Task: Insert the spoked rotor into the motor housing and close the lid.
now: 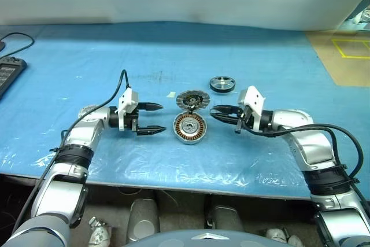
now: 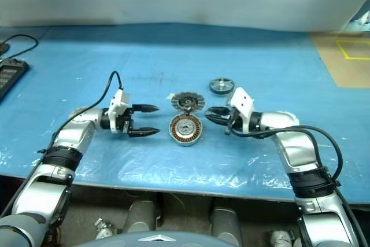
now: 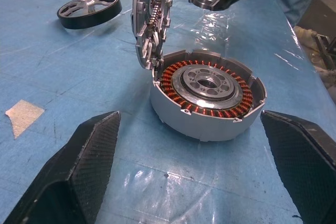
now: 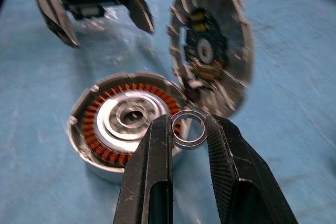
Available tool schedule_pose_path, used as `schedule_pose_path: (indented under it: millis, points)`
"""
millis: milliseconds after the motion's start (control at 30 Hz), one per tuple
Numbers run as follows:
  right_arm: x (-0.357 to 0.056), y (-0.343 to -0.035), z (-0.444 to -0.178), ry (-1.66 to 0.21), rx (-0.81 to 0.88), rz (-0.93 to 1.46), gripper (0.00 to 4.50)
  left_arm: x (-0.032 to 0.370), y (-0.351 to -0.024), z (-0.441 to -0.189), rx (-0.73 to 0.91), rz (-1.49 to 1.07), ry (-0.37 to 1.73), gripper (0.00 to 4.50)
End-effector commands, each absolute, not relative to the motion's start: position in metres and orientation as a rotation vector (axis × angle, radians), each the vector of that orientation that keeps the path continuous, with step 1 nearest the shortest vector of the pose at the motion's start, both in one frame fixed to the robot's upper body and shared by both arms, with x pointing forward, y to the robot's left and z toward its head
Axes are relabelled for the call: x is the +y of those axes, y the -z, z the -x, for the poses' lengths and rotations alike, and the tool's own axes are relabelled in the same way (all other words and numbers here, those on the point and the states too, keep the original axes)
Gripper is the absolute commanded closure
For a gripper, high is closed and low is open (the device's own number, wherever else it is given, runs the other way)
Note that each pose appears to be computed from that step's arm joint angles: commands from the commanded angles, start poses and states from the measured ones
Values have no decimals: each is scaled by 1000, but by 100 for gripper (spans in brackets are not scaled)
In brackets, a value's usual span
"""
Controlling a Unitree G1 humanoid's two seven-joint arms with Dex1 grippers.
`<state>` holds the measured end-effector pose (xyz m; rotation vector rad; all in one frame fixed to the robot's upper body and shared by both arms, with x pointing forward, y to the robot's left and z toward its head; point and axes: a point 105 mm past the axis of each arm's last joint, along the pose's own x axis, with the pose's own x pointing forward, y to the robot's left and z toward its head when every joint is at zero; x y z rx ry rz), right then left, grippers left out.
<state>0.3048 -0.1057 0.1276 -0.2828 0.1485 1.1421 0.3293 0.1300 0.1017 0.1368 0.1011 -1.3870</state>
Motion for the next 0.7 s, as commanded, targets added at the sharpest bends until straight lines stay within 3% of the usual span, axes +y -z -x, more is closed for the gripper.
schedule_pose_path:
  millis: [33, 267, 700]
  points:
    - [-87, -136, -304, -1190, 109, 236, 393, 129, -107, -328, 86, -136, 1398, 0]
    - [-63, -134, -304, -1254, 114, 170, 393, 134, -105, -327, 105, -135, 1385, 0]
    - [-61, -107, -304, -1269, 207, 182, 393, 138, -103, -327, 108, -150, 1364, 0]
